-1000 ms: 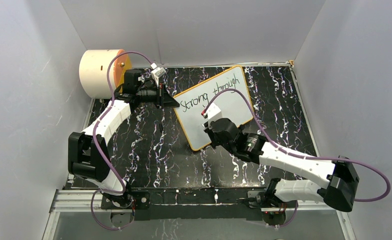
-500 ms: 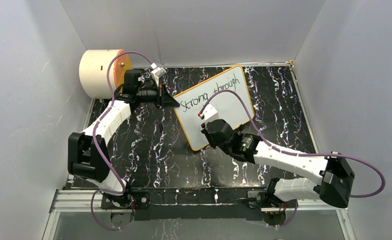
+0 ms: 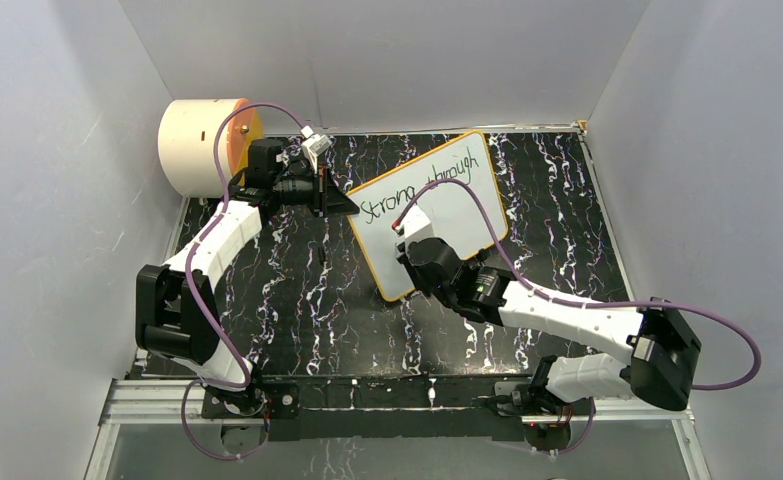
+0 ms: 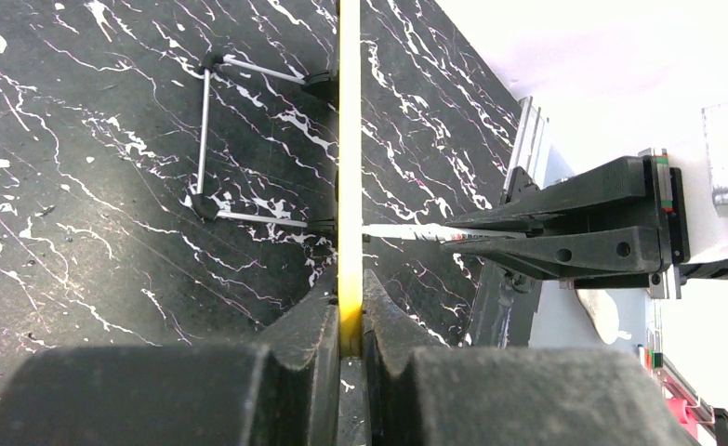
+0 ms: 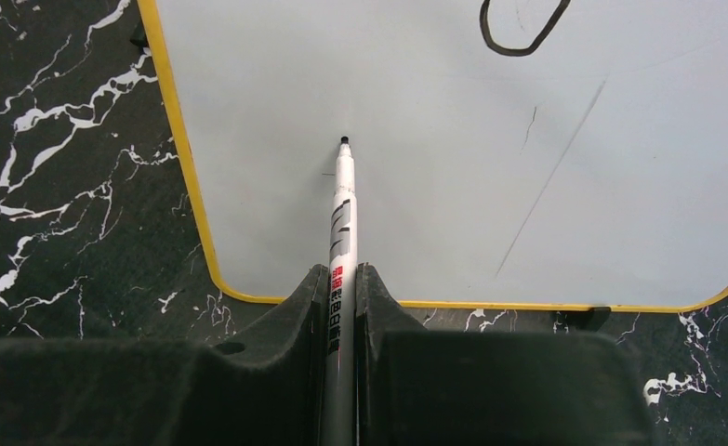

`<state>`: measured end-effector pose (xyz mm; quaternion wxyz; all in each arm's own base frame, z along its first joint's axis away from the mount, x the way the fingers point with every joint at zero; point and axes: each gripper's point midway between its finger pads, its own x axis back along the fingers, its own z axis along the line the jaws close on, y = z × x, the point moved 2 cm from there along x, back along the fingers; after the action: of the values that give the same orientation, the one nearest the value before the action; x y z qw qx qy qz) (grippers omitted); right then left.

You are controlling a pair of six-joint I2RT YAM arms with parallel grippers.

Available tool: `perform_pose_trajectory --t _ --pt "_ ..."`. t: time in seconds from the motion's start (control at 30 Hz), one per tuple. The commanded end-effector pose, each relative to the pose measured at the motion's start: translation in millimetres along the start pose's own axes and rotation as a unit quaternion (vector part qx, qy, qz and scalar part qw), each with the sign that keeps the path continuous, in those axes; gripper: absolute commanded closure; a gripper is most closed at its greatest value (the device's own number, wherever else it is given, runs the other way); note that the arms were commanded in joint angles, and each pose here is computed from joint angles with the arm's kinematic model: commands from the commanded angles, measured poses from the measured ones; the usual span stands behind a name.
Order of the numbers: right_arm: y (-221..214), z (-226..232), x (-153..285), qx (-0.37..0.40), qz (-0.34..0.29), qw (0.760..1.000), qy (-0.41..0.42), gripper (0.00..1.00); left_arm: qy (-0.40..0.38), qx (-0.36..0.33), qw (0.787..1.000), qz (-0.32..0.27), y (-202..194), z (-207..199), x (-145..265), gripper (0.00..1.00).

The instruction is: Write a sentence on the whiteboard

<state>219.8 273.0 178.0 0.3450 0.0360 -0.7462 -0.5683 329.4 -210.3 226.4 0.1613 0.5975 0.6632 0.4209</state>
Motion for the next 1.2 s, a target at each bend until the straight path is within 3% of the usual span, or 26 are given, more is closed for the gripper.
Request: perform_pose_trajectory --t 0.0,0.67,1.17 --pt "22.6 3.4 -2.6 -0.007 -0.032 0.999 -0.004 1.0 -0.002 -0.002 1.0 0.0 -1.7 -9.1 4.3 1.0" --pt "20.3 -15.7 2.3 0.001 -0.024 0.998 -0.056 1.0 -0.002 -0.004 1.0 -0.001 -1.1 -9.7 4.9 1.0" --pt "37.5 -8.9 12.9 0.003 -0.058 0.998 -0.014 1.0 0.002 -0.003 1.0 -0.001 -1.3 -7.6 4.4 1.0"
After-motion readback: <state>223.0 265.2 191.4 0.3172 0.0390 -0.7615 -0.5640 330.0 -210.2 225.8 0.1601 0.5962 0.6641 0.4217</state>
